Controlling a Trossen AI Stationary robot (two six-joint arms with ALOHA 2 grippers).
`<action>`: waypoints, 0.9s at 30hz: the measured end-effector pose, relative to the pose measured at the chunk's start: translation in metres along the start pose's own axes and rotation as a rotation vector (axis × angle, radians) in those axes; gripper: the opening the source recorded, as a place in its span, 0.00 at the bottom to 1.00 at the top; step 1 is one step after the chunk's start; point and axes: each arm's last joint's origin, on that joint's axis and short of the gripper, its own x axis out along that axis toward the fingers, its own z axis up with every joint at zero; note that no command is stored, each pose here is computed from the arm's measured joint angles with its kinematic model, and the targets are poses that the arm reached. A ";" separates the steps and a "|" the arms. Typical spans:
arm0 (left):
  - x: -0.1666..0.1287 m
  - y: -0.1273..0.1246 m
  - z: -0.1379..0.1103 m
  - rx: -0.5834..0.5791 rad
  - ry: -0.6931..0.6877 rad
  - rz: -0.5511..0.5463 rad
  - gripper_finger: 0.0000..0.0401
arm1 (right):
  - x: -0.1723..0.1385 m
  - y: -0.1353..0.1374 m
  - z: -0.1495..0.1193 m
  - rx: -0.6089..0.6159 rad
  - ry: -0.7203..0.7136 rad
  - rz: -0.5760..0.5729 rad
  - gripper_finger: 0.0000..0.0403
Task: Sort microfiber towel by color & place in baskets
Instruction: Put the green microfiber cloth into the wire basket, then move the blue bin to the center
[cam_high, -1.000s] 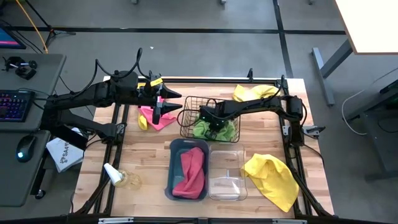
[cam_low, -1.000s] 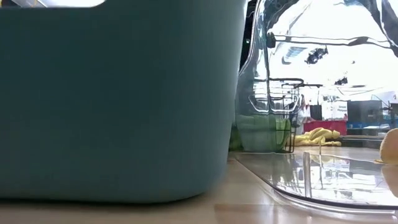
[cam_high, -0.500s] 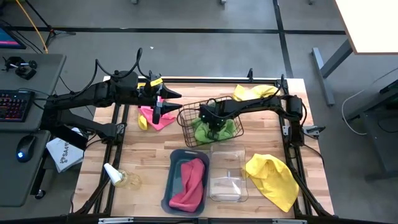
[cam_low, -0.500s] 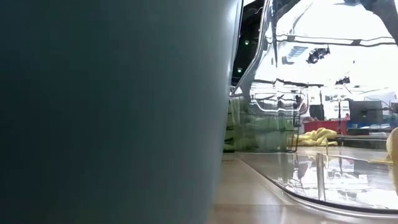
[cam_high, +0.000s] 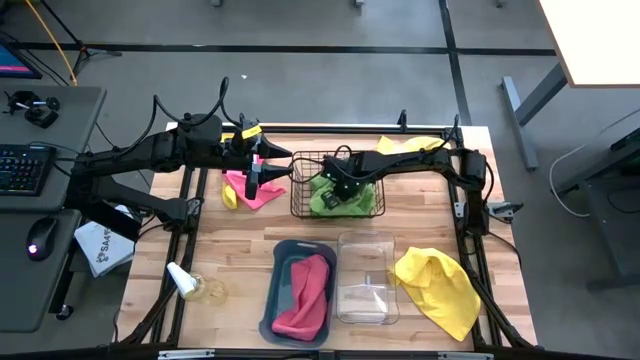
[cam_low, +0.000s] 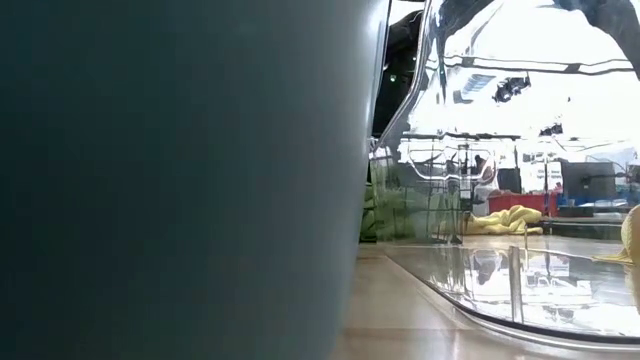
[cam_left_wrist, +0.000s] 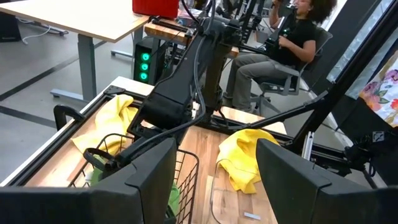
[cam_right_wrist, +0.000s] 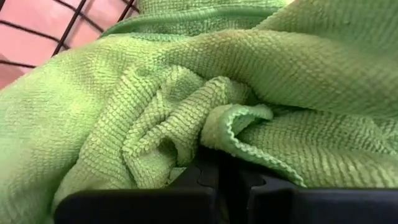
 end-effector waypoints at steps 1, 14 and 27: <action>0.000 0.000 0.000 0.000 0.000 0.000 0.53 | 0.000 0.000 0.000 -0.001 0.005 0.007 0.00; 0.000 0.000 0.000 0.000 -0.001 0.000 0.53 | -0.047 0.000 -0.002 -0.060 -0.063 0.074 0.17; 0.000 -0.003 -0.004 -0.016 0.043 -0.039 0.53 | -0.127 -0.008 -0.009 -0.136 -0.214 0.221 0.41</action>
